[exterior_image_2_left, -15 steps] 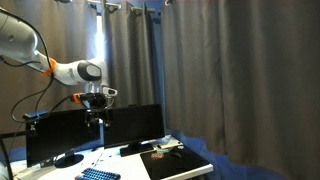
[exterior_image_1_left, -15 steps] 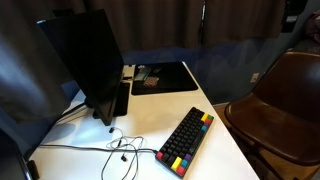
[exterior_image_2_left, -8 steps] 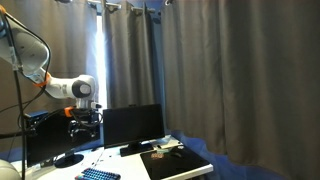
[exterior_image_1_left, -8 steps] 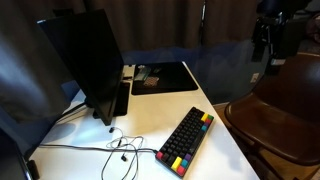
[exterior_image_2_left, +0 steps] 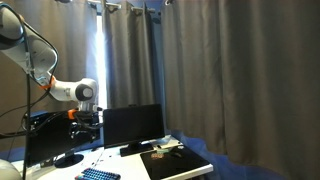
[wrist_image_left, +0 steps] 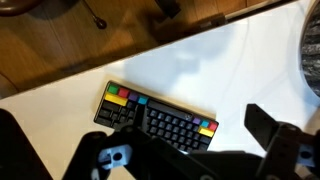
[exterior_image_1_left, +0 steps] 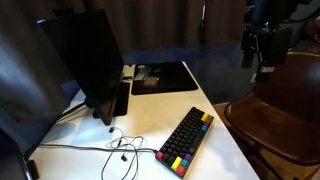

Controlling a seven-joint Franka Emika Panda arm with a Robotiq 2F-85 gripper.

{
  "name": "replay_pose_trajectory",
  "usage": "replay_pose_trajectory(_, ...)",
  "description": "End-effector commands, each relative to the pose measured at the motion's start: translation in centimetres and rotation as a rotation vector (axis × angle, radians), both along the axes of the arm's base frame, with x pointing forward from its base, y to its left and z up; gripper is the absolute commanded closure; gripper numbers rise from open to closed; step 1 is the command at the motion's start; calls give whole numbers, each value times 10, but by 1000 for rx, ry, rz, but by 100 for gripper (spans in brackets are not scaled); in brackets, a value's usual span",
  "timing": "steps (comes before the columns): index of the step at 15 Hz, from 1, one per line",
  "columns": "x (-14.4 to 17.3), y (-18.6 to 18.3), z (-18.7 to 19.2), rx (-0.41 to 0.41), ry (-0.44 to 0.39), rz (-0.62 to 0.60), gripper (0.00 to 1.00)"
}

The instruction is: Press a key on the keyboard

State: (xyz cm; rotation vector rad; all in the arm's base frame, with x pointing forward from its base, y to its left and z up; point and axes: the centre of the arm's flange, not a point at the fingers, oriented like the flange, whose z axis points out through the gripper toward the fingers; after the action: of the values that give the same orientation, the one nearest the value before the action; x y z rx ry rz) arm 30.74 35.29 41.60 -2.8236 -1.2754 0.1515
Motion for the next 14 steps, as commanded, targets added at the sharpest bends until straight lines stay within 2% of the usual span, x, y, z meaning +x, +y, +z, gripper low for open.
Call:
replay_pose_trajectory(1,0,0,0,0,0,0,0)
replay_pose_trajectory(4,10,26,-20,62,3,35,0)
replay_pose_trajectory(14,44,93,-93,237,-113,70,0)
